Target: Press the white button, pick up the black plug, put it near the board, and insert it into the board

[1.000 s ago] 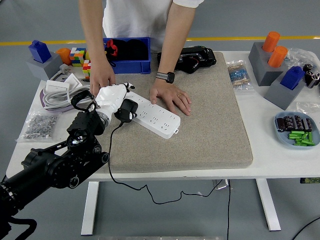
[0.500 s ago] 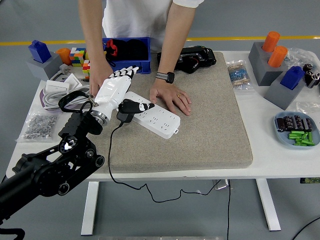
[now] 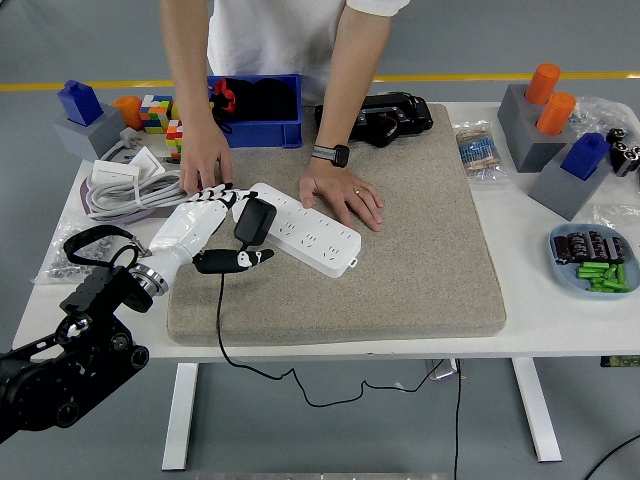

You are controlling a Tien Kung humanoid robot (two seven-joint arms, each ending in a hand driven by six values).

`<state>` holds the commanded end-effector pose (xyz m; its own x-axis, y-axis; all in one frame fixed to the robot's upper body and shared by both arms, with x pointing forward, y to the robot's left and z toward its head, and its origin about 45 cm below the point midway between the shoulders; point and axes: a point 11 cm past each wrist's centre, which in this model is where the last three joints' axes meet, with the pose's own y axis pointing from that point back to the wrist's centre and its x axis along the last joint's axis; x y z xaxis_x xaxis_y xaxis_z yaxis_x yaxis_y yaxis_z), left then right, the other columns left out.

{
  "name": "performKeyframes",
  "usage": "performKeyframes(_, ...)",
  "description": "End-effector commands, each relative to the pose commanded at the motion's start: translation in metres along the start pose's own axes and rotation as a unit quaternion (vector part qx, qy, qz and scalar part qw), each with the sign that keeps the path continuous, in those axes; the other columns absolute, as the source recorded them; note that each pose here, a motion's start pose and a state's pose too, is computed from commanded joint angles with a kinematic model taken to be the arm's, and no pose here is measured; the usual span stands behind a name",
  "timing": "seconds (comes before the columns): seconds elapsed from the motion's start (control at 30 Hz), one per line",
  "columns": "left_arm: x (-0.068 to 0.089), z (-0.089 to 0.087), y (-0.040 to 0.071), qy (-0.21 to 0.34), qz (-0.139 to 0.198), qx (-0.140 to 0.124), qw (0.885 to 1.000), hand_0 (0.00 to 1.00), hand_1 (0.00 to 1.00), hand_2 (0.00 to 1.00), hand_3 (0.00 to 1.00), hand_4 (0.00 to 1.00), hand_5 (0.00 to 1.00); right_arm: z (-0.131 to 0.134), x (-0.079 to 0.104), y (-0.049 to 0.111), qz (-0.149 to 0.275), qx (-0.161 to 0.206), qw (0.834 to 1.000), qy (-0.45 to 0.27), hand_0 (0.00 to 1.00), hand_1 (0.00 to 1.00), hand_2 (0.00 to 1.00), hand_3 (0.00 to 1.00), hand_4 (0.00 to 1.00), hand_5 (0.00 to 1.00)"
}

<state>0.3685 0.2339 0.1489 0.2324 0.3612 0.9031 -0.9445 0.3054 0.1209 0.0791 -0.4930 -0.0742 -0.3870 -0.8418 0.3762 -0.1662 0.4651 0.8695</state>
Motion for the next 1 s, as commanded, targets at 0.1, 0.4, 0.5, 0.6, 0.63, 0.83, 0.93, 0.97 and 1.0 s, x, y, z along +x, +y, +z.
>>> performKeyframes(0.1,-0.002,0.0,0.0,-0.001,-0.003,0.001,1.0,0.971,0.965,0.896,0.865,0.801,0.704,-0.001,0.0,0.0,0.0,0.001,1.0,0.001,0.635,0.571,0.585,0.537,0.626,0.303)
performKeyframes(0.4,-0.01,0.0,-0.004,-0.009,-0.022,0.006,1.0,0.967,0.964,0.893,0.857,0.802,0.705,-0.002,0.0,0.0,0.0,0.002,1.0,0.0,0.635,0.571,0.586,0.537,0.626,0.303)
performKeyframes(0.5,-0.013,0.0,-0.006,-0.014,-0.028,0.009,0.999,0.966,0.96,0.887,0.837,0.799,0.7,-0.001,0.0,0.0,0.0,0.001,1.0,0.0,0.635,0.571,0.586,0.537,0.626,0.303)
performKeyframes(0.6,-0.015,0.001,-0.01,-0.018,-0.031,0.01,0.999,0.966,0.96,0.887,0.837,0.799,0.7,-0.001,0.0,0.0,0.0,0.001,1.0,0.0,0.635,0.571,0.586,0.537,0.626,0.303)
performKeyframes(0.63,-0.015,0.001,-0.011,-0.019,-0.032,0.01,0.999,0.966,0.96,0.887,0.837,0.799,0.7,-0.001,0.0,0.0,0.001,0.001,1.0,0.0,0.635,0.571,0.586,0.537,0.626,0.303)
performKeyframes(0.83,-0.015,0.007,-0.022,-0.024,-0.036,0.01,0.999,0.962,0.958,0.88,0.833,0.795,0.695,-0.002,0.0,0.0,0.001,0.002,1.0,0.001,0.635,0.571,0.586,0.537,0.626,0.302)
performKeyframes(0.93,-0.014,0.01,-0.027,-0.026,-0.037,0.009,0.999,0.961,0.955,0.879,0.817,0.795,0.693,-0.003,0.0,0.0,0.0,0.003,1.0,0.001,0.634,0.572,0.586,0.536,0.626,0.302)
performKeyframes(0.97,-0.014,0.011,-0.028,-0.027,-0.038,0.009,0.999,0.961,0.955,0.879,0.817,0.795,0.693,-0.003,0.0,0.0,0.0,0.003,1.0,0.001,0.634,0.572,0.586,0.536,0.626,0.302)
performKeyframes(1.0,-0.014,0.012,-0.03,-0.029,-0.039,0.009,0.999,0.961,0.955,0.879,0.817,0.795,0.693,-0.003,0.0,0.0,0.0,0.003,1.0,0.002,0.634,0.572,0.586,0.536,0.626,0.302)
